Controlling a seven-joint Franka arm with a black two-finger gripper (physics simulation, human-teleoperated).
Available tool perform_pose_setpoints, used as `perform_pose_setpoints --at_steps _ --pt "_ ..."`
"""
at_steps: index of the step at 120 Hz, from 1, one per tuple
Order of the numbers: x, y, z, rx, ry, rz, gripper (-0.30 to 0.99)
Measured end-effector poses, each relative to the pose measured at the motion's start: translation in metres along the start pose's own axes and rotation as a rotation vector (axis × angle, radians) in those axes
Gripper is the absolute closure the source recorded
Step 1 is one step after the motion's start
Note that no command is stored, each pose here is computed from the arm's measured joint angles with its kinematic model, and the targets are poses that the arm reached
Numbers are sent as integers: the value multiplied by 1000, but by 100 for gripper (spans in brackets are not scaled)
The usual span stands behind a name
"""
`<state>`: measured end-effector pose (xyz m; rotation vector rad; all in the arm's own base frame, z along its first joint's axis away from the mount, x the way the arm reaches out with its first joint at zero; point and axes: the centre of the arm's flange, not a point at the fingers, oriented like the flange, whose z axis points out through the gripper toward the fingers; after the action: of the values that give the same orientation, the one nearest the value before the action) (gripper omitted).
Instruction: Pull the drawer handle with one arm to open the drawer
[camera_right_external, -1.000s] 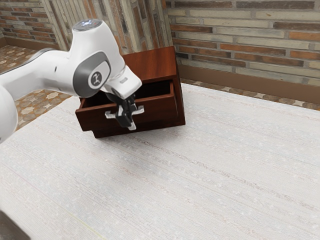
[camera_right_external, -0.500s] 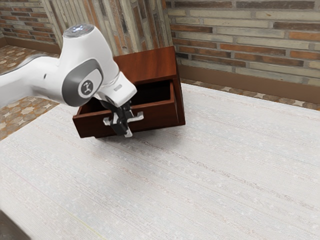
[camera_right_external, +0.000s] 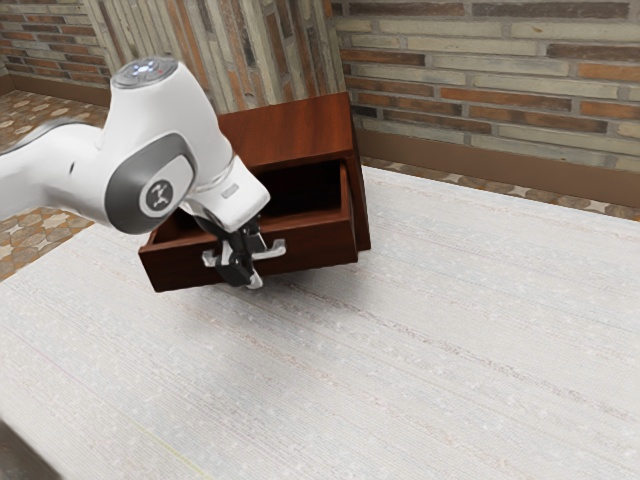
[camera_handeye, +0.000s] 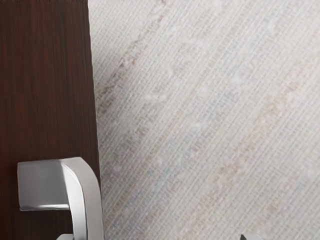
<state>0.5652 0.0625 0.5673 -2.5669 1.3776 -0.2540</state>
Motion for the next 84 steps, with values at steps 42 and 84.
perform_pose_setpoints --at_steps 42,84 --pt "12 22 -26 34 19 20 31" --pt "19 6 -110 166 71 20 12"
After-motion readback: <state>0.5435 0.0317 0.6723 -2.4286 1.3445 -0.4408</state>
